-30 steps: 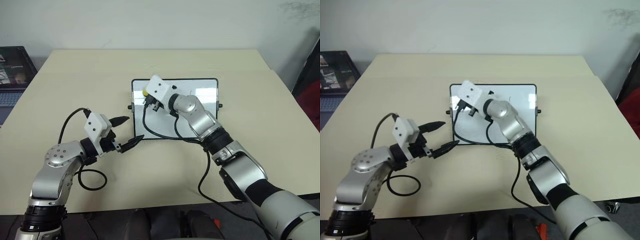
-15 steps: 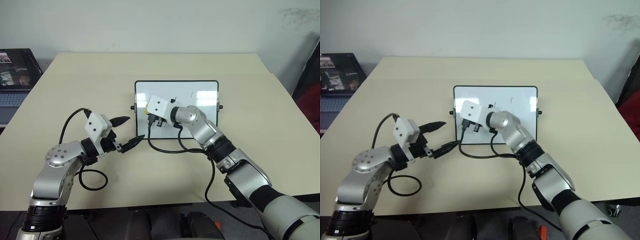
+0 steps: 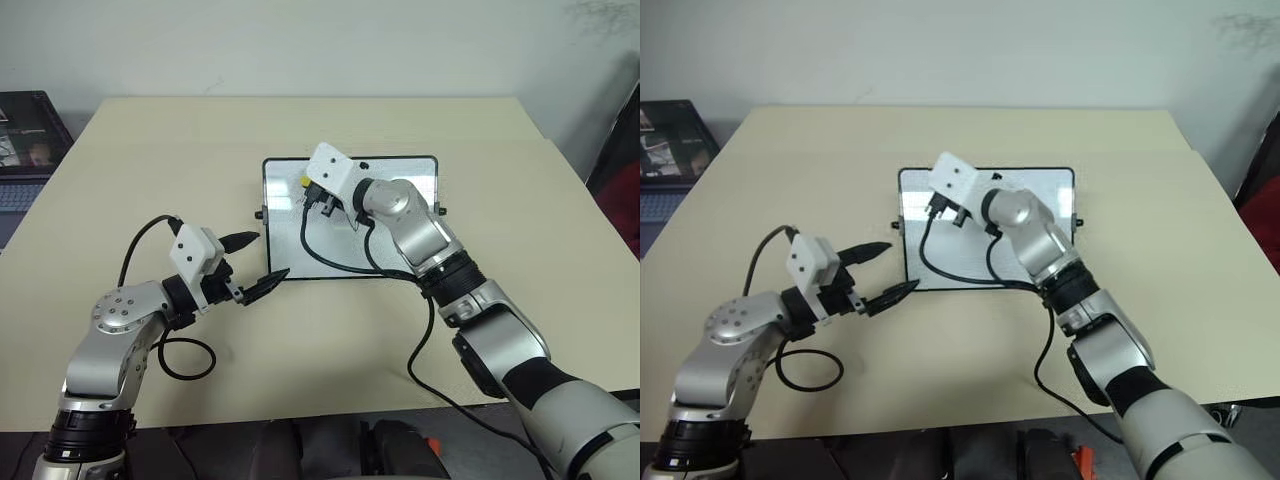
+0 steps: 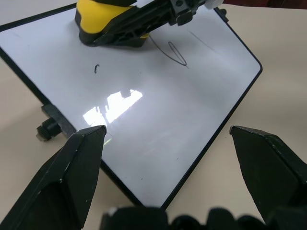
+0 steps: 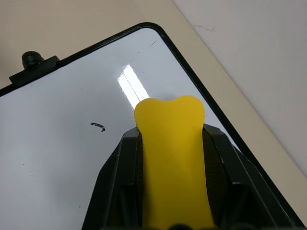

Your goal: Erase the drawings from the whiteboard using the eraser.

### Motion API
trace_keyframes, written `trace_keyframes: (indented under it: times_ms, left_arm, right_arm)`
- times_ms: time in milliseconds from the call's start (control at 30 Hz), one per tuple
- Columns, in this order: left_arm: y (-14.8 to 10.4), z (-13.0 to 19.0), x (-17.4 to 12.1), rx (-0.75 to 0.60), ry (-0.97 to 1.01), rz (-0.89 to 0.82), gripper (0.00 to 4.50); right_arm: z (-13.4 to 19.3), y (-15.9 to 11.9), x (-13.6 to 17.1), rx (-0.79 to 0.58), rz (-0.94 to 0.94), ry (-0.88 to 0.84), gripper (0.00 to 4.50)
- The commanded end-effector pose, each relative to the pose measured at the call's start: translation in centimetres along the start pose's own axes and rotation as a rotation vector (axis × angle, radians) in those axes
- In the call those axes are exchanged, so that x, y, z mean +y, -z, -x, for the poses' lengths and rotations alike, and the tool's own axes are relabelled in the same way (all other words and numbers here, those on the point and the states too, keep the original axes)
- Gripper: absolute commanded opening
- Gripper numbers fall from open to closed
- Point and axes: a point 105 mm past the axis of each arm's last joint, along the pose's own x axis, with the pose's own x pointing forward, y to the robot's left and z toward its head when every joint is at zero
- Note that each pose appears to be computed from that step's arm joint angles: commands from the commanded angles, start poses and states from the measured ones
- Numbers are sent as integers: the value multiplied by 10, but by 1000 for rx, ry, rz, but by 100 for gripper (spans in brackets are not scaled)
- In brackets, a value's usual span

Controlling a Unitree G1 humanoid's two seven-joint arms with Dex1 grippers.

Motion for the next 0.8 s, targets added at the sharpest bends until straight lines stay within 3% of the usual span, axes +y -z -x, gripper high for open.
trace_keyframes:
  times_ms: [33, 233, 400, 567, 800]
  left_arm:
    - [-8, -1, -1, -27, 5, -33, 450]
    - [-9, -2, -2, -28, 8, -34, 450]
    - [-9, -2, -2, -29, 8, -34, 450]
    - [-8, -1, -2, -30, 3, -29, 450]
    - [-14, -5, -7, -52, 25, -22, 450]
  right_arm:
    - [-6, 15, 23, 52, 13, -64, 129]
    - [-10, 20, 57, 74, 55, -176, 129]
    - [-9, 22, 63, 80, 75, -204, 129]
    - [4, -19, 16, -51, -2, -79, 129]
    - [36, -34, -18, -141, -111, 26, 129]
